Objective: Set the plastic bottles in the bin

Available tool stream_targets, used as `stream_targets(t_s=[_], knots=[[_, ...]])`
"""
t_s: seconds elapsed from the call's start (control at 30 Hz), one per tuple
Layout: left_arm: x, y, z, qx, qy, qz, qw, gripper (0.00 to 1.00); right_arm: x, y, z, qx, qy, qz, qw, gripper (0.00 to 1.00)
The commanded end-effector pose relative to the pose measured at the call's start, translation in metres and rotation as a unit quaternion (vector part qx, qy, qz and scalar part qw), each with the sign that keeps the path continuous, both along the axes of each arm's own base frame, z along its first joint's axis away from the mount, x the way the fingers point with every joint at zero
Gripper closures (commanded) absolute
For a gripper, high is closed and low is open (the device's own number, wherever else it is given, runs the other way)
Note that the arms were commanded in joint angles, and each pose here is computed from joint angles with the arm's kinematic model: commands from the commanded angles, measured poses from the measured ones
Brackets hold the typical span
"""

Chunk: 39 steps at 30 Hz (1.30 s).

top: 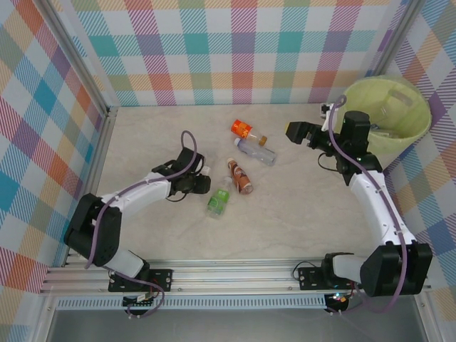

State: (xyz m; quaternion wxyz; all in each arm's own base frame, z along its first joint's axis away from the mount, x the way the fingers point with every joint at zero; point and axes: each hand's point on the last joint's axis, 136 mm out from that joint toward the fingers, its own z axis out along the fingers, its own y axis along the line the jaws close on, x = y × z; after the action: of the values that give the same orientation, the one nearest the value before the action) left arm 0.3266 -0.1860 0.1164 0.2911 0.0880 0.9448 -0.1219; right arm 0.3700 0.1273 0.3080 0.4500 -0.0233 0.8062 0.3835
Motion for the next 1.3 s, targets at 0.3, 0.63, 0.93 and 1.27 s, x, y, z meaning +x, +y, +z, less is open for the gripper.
stream_targets(t_s=[0.3,0.63,0.93,1.27], knots=[[-0.007,-0.059,0.141,-0.18,-0.185,-0.105,0.96,0.67,-0.002,0.09,0.024,0.126,0.057,0.115,0.984,0.0],[-0.009,-0.109,0.168,-0.199,-0.197,-0.175,0.944,0.67,0.009,0.145,0.026,0.09,0.012,0.124,0.988,0.0],[-0.01,-0.127,0.164,-0.176,-0.188,-0.192,0.947,0.66,0.012,0.162,0.012,0.038,0.016,0.123,0.992,0.0],[-0.008,-0.13,0.159,-0.166,-0.175,-0.188,0.952,0.59,0.009,0.155,0.007,0.023,0.017,0.109,0.994,0.32]])
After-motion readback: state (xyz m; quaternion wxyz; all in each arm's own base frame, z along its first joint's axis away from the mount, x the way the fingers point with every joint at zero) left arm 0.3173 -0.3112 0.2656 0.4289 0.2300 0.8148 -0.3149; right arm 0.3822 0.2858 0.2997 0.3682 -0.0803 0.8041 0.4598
